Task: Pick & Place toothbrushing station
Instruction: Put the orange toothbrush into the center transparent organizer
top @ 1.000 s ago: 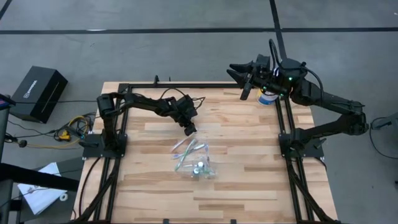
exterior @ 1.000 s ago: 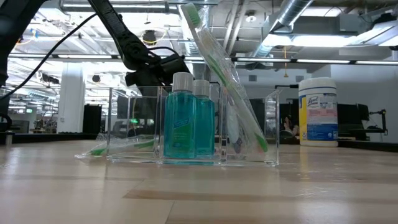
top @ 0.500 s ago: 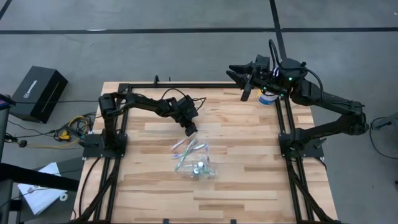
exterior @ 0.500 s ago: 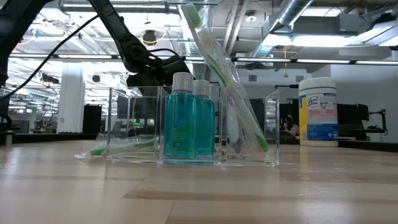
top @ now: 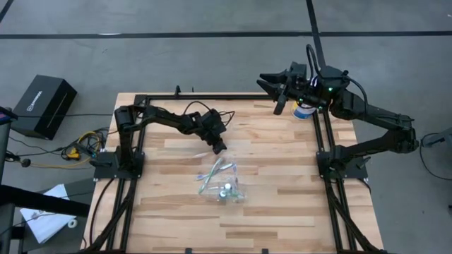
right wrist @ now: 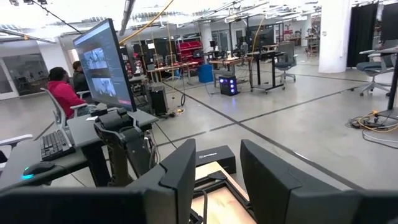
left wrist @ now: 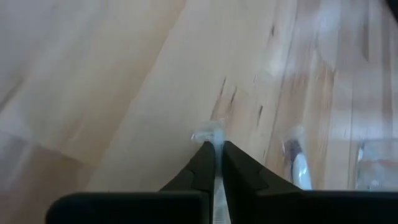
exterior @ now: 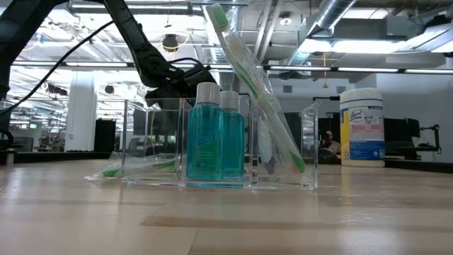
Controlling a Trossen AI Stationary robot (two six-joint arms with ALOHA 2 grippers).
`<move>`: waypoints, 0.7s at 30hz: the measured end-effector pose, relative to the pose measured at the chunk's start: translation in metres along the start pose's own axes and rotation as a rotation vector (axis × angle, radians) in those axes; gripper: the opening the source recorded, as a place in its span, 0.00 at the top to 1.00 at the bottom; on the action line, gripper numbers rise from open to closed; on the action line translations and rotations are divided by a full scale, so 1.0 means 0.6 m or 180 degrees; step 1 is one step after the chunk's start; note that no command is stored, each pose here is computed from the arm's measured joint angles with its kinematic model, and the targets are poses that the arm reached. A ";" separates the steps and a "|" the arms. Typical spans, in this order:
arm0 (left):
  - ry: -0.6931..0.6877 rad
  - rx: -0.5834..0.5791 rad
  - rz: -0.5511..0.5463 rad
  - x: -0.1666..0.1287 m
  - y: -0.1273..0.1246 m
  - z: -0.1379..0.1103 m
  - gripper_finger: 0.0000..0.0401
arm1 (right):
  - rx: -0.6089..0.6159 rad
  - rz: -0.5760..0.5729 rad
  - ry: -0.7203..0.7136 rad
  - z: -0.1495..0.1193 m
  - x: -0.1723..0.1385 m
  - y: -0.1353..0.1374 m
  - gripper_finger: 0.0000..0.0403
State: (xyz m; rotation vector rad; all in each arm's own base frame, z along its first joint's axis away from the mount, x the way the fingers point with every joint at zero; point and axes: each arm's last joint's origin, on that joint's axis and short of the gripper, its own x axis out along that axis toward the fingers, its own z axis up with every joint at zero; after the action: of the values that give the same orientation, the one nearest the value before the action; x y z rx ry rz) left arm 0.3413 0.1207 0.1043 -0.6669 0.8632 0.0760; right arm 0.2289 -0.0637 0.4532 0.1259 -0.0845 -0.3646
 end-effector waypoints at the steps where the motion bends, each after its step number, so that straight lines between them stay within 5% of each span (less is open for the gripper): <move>1: -0.0069 -0.0008 0.0003 -0.004 -0.002 0.004 0.98 | 0.0000 0.0020 0.0004 0.000 0.000 0.000 0.71; 10: -0.1086 0.0212 -0.0167 -0.107 -0.039 0.074 0.99 | -0.0036 0.0023 0.0003 0.000 0.000 0.000 0.71; 21: -0.3265 0.0946 -0.0625 -0.310 -0.132 0.129 0.99 | -0.0120 0.0032 0.0003 0.000 0.000 0.000 0.71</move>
State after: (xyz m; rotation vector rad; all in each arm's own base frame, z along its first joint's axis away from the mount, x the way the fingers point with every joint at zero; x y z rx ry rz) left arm 0.2963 0.1389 0.3150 -0.3452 -0.1814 0.0964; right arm 0.2289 -0.0633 0.4533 0.0884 -0.0772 -0.3560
